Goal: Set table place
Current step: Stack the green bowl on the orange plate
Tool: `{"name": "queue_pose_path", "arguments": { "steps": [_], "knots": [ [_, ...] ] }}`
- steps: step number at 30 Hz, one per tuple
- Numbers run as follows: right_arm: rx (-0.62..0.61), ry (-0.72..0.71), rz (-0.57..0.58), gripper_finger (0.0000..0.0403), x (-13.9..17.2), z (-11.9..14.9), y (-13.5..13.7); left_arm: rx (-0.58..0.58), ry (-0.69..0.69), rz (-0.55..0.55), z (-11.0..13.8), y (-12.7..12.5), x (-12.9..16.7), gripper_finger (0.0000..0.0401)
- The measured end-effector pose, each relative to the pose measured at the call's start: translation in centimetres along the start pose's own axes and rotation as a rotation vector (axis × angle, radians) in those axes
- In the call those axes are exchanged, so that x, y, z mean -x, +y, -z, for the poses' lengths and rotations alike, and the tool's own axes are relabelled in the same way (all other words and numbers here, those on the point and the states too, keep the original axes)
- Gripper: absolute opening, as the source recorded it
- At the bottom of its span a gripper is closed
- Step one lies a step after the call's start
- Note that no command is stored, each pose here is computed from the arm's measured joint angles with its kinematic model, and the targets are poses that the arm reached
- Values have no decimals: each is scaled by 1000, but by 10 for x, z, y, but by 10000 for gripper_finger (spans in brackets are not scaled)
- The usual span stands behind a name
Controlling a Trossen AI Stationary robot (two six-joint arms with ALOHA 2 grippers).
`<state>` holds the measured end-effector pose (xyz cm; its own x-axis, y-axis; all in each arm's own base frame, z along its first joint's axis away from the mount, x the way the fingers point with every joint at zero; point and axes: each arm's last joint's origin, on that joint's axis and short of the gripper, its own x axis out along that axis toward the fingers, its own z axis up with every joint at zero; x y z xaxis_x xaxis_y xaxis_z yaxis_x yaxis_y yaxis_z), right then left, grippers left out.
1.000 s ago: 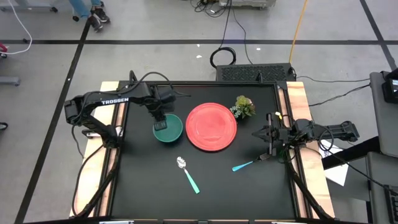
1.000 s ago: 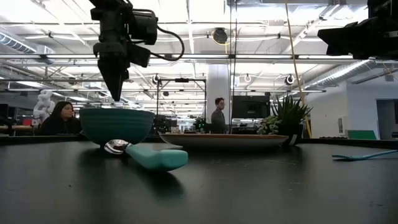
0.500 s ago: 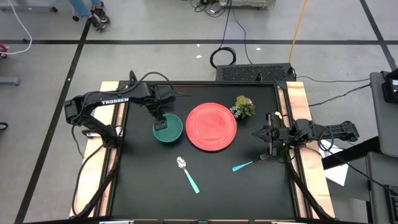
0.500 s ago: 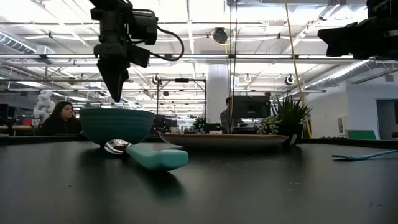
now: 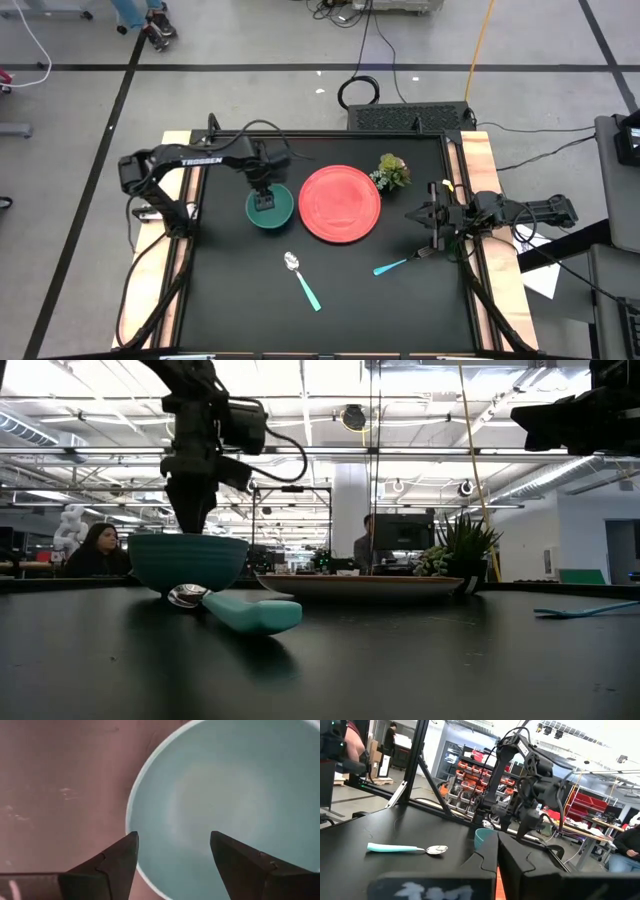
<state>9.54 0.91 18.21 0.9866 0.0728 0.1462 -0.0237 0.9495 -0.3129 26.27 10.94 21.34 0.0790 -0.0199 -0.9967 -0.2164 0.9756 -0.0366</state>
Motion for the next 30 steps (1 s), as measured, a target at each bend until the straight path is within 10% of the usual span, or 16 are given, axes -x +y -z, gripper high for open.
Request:
{"name": "queue_pose_path", "arguments": {
  "steps": [30],
  "knots": [
    [0, 2, -1, 0, 0, 0, 0, -54, -67, -15, -17, -6, 19, 253]
  ]
}}
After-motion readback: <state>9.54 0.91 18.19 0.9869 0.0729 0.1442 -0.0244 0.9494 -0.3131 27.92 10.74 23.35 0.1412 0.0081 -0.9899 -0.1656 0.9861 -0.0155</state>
